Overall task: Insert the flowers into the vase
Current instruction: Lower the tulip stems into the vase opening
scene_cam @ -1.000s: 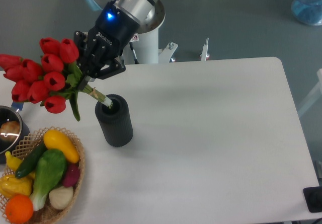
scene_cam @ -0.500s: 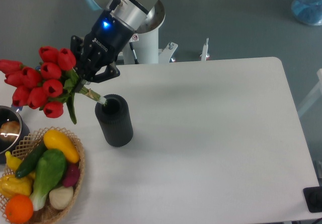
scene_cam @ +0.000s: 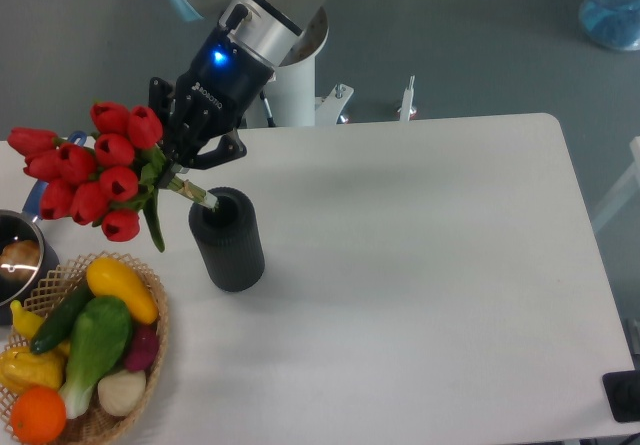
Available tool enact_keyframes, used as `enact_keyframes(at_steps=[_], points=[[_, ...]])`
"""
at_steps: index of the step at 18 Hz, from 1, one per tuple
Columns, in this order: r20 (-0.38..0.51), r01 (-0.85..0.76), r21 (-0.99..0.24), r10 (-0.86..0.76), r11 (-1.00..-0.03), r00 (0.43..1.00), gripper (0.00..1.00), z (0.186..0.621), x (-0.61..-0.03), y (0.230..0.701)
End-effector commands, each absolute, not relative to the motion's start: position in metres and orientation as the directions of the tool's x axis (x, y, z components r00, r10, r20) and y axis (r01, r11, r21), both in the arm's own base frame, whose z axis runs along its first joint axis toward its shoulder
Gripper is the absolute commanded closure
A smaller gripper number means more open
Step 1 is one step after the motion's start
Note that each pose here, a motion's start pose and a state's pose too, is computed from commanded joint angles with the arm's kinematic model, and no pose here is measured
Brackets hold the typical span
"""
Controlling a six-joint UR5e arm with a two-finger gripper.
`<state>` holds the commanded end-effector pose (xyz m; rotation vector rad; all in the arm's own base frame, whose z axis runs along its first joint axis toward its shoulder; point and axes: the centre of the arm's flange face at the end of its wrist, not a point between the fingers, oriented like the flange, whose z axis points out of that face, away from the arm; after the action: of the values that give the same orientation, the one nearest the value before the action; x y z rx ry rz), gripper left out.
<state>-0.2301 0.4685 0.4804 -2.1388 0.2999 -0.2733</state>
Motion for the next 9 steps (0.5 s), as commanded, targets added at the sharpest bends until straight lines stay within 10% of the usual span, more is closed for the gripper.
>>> enact_keyframes(at_steps=[9], points=[[0.105, -0.094, -0.822, -0.312, -0.561, 0.944, 1.00, 0.461, -0.238, 0.472]])
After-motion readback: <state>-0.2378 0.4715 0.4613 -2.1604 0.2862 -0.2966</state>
